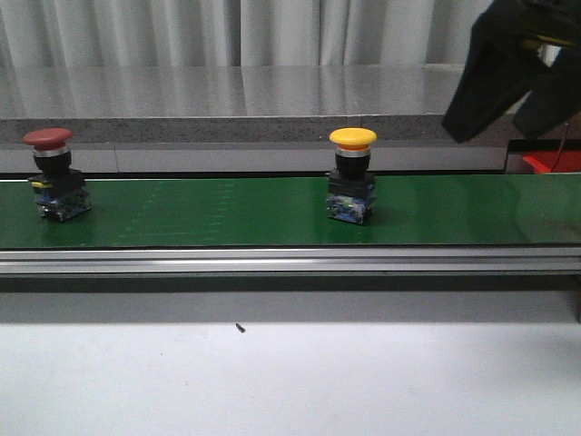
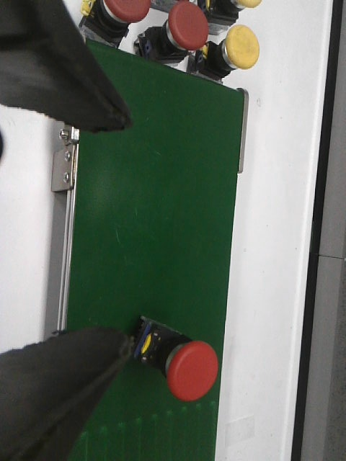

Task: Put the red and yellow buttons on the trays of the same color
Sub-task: 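Grasp the yellow button on the belt with the right gripper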

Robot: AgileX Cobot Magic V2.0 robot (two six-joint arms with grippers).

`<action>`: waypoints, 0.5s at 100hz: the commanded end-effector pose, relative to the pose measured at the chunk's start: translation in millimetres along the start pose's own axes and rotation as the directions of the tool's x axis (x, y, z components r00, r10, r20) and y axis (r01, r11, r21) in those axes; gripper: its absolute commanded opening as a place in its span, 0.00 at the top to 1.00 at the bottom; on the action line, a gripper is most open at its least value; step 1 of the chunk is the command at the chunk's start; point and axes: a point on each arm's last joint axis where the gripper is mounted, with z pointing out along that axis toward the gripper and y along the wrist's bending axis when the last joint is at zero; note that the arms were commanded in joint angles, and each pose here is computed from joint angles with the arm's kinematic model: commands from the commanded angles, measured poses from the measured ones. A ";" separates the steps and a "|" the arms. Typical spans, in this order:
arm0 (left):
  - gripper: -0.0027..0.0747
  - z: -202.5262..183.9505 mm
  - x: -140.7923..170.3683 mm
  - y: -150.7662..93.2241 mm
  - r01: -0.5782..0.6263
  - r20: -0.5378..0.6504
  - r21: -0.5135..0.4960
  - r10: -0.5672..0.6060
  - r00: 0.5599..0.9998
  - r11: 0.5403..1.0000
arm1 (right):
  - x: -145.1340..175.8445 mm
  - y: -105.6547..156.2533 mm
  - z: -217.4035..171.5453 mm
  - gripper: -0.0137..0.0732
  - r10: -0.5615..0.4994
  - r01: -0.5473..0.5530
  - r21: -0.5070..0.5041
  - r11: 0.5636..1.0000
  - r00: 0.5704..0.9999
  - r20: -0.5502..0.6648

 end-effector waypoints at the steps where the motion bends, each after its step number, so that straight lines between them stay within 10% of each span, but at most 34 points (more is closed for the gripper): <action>1: 0.26 -8.2 -14.7 -2.5 0.016 0.103 0.014 -0.017 0.995 1.000 | -24.7 3.3 -8.6 0.11 -0.042 0.040 0.018 0.999 0.994 0.097; 50: 0.26 -8.2 -14.9 -2.5 0.016 0.105 0.014 -0.017 0.994 1.000 | -55.0 8.9 32.1 0.11 -0.080 0.081 -0.048 0.996 0.997 0.022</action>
